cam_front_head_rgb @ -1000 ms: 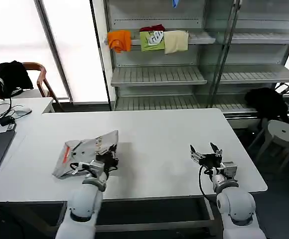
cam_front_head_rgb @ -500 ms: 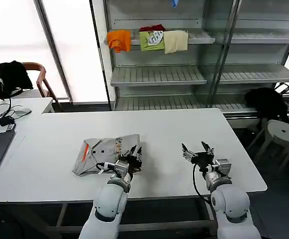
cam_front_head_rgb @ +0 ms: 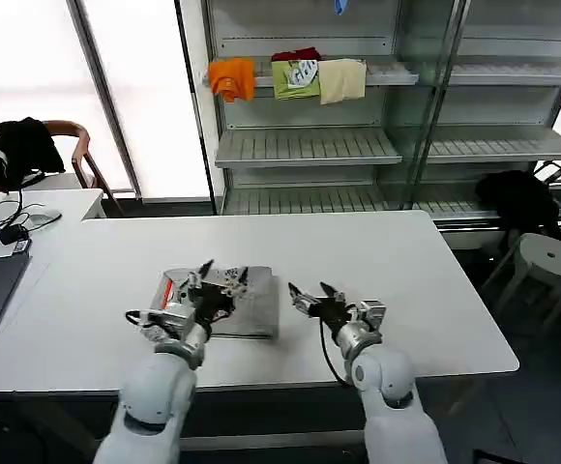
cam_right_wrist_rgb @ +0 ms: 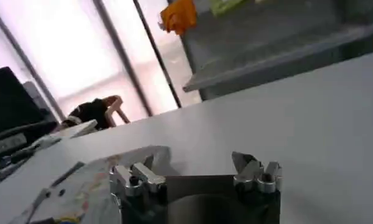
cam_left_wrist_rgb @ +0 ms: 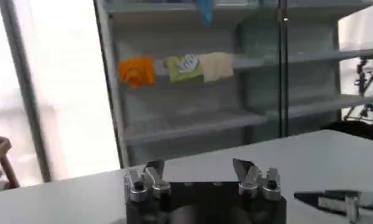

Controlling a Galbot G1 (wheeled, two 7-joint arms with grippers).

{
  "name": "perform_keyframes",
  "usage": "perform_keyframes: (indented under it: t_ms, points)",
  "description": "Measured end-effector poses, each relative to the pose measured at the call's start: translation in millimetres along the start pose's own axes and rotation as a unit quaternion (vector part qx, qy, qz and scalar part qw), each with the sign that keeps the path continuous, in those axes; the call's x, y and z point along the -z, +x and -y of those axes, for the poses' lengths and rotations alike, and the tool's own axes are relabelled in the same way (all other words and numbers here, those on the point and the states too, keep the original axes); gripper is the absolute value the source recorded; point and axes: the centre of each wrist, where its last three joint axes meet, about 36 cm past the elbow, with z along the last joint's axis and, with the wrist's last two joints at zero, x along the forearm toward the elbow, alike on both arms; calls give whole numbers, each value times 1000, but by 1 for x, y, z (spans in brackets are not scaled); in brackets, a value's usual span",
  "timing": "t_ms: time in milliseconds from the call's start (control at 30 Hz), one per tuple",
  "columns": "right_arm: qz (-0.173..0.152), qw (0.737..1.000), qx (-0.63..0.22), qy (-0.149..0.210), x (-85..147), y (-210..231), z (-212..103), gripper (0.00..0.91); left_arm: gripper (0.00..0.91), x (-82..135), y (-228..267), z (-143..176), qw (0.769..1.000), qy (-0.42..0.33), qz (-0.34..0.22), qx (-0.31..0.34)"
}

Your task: Fold and organize the clothes.

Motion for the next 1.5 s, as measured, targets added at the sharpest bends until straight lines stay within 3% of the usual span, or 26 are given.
perform_keyframes:
  t_ms: [33, 67, 233, 333, 367, 400, 433, 967, 1500]
  points:
    - [-6, 1000, 6, -5, -4, -5, -2, 816, 907, -1, 2, -12, 1000, 2, 0, 8]
    - [-15, 1000, 12, -11, -9, -9, -4, 685, 907, -2, 3, -23, 1000, 4, 1, 16]
    - [-39, 998, 39, -25, -24, -22, -12, 564, 907, -14, 9, -85, 998, 12, -9, 65]
    - [-50, 997, 56, -29, -30, -28, -17, 373, 907, -22, 15, -119, 995, 17, -17, 92]
    - [-53, 996, 60, -30, -32, -30, -18, 272, 907, -25, 16, -129, 994, 19, -20, 101]
    - [-56, 996, 63, -31, -34, -32, -19, 91, 907, -27, 19, -140, 993, 22, -22, 110]
    - [-58, 996, 66, -32, -35, -33, -19, 10, 907, -29, 20, -147, 993, 25, -23, 116]
    - [-65, 995, 66, -45, -38, -37, -16, 0, 907, -36, 37, -203, 985, 52, -22, 161]
    - [19, 996, 48, -75, 11, 2, -16, 0, 907, -48, 31, -206, 984, 61, -34, 162]
